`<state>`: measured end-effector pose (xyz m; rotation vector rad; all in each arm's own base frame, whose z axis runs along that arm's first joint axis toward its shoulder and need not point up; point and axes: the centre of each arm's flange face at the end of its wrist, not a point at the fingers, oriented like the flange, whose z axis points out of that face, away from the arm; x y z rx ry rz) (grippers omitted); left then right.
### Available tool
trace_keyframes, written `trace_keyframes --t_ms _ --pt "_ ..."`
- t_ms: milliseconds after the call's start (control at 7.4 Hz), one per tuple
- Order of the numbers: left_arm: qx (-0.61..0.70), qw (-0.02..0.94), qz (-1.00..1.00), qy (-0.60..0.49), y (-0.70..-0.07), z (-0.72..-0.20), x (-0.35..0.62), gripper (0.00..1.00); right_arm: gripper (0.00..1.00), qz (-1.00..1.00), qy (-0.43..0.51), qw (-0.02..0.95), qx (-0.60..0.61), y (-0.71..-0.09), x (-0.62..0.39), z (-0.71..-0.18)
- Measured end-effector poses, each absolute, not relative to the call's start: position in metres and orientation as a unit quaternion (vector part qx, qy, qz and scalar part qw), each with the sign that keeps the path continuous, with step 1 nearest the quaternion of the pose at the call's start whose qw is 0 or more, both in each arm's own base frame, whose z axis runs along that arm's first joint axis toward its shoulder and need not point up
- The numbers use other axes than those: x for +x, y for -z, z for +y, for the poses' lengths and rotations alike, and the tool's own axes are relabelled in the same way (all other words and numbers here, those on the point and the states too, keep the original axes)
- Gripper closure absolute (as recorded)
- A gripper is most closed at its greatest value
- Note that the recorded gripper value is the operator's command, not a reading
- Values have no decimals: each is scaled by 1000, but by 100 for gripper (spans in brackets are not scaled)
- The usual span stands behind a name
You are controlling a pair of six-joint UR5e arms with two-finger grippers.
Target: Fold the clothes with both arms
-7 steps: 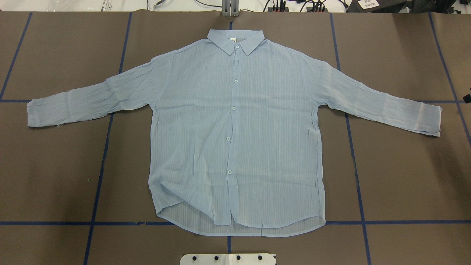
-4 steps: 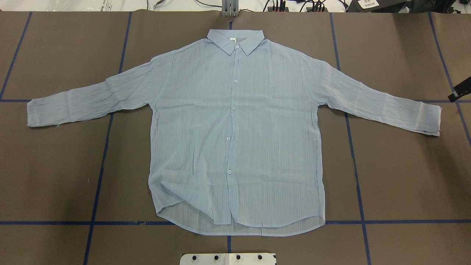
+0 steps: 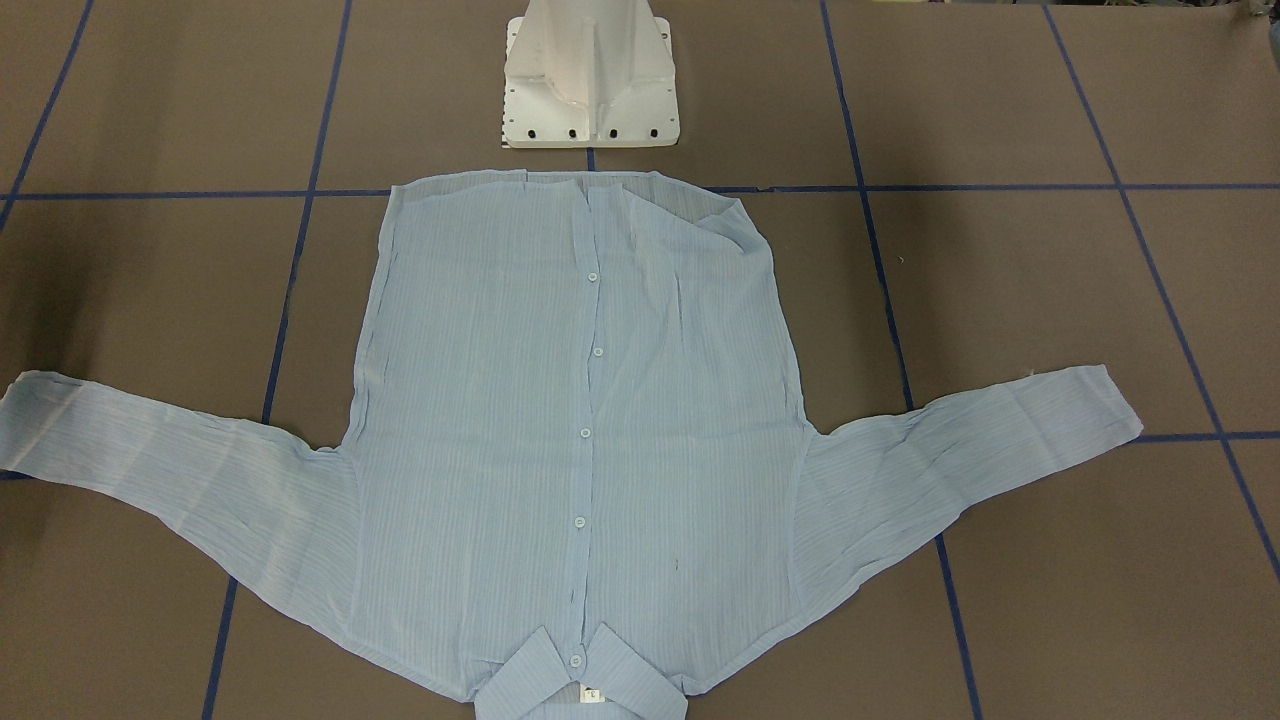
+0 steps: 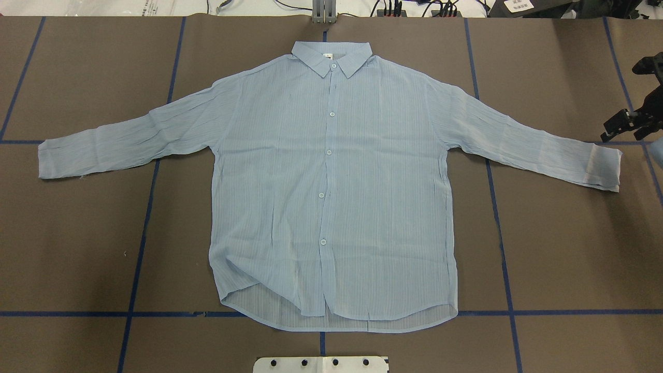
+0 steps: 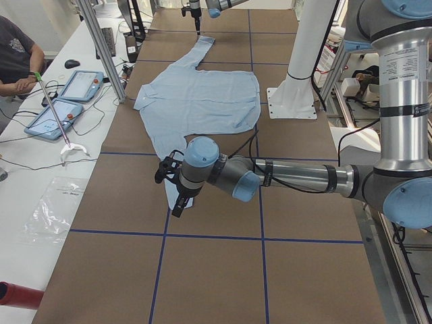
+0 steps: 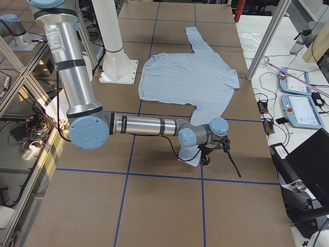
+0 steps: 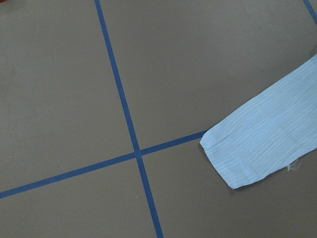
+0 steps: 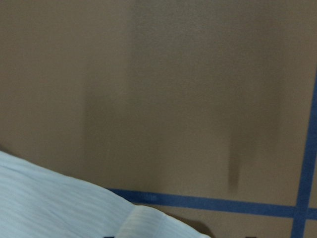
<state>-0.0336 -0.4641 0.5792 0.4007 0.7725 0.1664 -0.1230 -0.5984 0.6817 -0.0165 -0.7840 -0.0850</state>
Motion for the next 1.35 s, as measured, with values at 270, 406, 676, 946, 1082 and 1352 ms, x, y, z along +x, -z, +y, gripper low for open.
trace_keyframes --t_ms 270,406,676,946,1082,1352 --pt "196 903 374 -82 -576 -465 -33 2 18 -376 36 926 -7 -698 -127 -593" --pt "197 903 373 -82 -575 -465 -33 2 21 -375 35 926 -12 -704 -129 -590" --pt "198 903 373 -83 -574 -465 -33 2 25 -373 31 927 -17 -709 -129 -587" --pt "199 902 373 -83 -573 -466 -33 2 25 -374 26 927 -23 -713 -130 -584" --pt "200 902 373 -83 -573 -467 -33 2 26 -374 26 927 -26 -715 -130 -582" --pt "200 902 373 -83 -573 -467 -34 2 56 -375 28 926 -28 -715 -134 -580"
